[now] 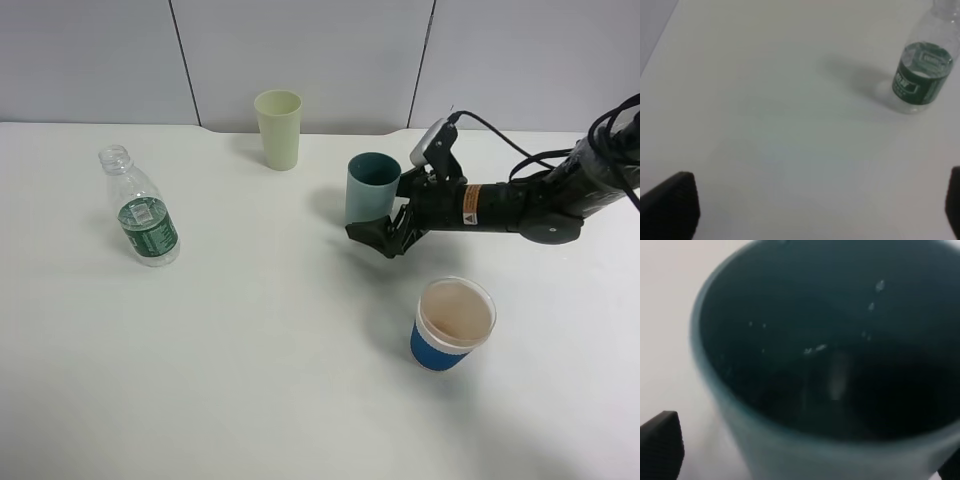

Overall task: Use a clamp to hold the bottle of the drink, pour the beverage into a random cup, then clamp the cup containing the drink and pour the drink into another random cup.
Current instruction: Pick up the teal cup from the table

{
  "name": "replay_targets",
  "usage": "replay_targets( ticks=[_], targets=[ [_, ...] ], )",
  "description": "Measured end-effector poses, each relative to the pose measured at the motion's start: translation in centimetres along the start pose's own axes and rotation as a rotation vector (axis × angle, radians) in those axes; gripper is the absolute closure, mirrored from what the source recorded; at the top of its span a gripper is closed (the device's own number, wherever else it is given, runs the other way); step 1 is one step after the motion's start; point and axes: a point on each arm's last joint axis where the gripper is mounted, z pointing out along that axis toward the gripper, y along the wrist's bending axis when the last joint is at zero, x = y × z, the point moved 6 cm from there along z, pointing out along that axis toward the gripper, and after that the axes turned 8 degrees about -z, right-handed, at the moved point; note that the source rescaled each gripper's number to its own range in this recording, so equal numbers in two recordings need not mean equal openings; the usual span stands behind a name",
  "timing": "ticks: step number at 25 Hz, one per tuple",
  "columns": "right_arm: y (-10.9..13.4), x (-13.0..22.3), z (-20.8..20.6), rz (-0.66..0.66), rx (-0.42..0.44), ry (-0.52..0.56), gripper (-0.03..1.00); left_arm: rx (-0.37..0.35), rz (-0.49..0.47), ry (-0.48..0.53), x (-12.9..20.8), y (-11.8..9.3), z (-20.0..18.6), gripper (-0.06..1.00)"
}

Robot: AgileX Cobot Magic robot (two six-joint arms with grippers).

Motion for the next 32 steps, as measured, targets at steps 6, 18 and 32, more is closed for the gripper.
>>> replay_targets(
  ticks=[6,18,32],
  targets=[
    [-0.8,-1.2,0.3,-0.035,0.002,-0.047,-0.03,0.000,0.000,0.000,0.0,0.0,0.0,-0.06],
    [-0.1,-1.2,0.3,-0.073,-0.047,-0.046,-0.03,0.000,0.000,0.000,0.0,0.0,0.0,-0.06],
    [0.0,-1.3,0.3,-0.125,-0.051,-0.055,-0.03,0.000,0.000,0.000,0.0,0.0,0.0,-0.06]
  ],
)
